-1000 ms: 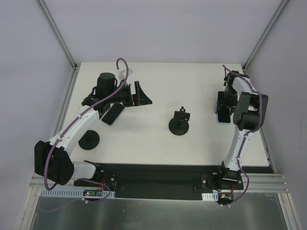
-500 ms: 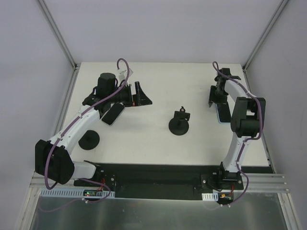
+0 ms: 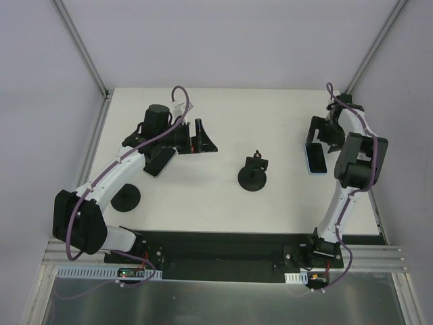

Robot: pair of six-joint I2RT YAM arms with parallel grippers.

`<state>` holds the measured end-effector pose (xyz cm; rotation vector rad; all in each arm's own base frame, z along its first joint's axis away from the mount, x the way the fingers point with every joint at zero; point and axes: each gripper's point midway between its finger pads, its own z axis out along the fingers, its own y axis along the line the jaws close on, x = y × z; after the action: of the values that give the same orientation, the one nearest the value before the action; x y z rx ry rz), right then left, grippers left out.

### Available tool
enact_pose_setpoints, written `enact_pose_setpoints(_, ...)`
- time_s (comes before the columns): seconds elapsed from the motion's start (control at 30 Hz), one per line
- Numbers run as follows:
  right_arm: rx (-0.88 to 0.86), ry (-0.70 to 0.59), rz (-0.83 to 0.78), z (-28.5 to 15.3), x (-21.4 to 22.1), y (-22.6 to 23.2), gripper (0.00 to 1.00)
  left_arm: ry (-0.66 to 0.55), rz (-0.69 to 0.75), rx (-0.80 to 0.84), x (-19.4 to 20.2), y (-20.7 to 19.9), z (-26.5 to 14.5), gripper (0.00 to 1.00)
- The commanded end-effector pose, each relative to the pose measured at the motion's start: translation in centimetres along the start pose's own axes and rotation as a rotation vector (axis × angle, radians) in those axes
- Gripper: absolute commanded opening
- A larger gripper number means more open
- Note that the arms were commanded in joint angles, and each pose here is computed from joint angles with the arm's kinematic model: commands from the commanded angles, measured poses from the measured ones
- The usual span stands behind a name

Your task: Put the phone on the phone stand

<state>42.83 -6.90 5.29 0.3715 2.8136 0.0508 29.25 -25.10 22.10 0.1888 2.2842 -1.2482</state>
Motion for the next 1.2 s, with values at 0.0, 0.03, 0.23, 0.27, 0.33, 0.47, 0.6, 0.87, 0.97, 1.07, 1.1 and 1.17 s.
enact_pose_setpoints(0.0,-0.074,0.108,-0.048,0.6,1.4,1.3,0.97,-0.026,0.072,0.062,-0.3,-2.9,-1.0,0.99)
enact_pose_setpoints(0.03,-0.073,0.111,-0.050,0.7,1.5,1.1,0.96,-0.028,0.079,0.070,-0.3,-3.3,-1.1,0.99)
enact_pose_setpoints(0.23,-0.061,0.178,-0.084,1.0,3.3,0.6,0.97,-0.030,0.098,0.091,-0.1,-4.4,-1.5,0.99)
enact_pose_setpoints(0.27,-0.035,0.197,-0.088,1.1,3.7,0.3,0.97,-0.027,0.096,0.092,0.0,-4.4,-1.5,0.99)
enact_pose_setpoints(0.33,0.037,0.225,-0.124,1.1,4.4,-0.1,0.97,-0.028,0.095,0.101,0.0,-4.6,-1.7,0.99)
enact_pose_setpoints(0.47,0.073,0.276,-0.165,1.2,5.7,0.4,0.99,-0.031,0.102,0.112,0.0,-5.1,-1.9,0.99)
enact_pose_setpoints(0.6,0.105,0.327,-0.203,1.5,6.2,0.7,0.96,-0.047,0.120,0.104,-0.2,-5.1,-2.2,0.99)
enact_pose_setpoints(0.87,0.116,0.383,-0.243,1.4,6.6,0.4,0.91,-0.054,0.128,0.087,-0.3,-4.7,-2.0,0.99)
enact_pose_setpoints(0.97,0.094,0.378,-0.234,1.5,6.4,0.7,0.81,-0.057,0.132,0.076,-0.4,-4.3,-1.8,0.99)
enact_pose_setpoints(1.07,0.093,0.383,-0.232,1.5,6.3,0.7,0.64,-0.055,0.129,0.069,-0.3,-4.1,-1.7,0.99)
enact_pose_setpoints(1.1,0.091,0.377,-0.233,1.5,6.2,0.8,0.58,-0.051,0.130,0.072,-0.3,-4.2,-1.8,0.99)
enact_pose_setpoints(1.17,0.089,0.348,-0.227,1.6,5.8,0.9,0.47,-0.053,0.135,0.077,-0.4,-4.4,-1.9,0.99)
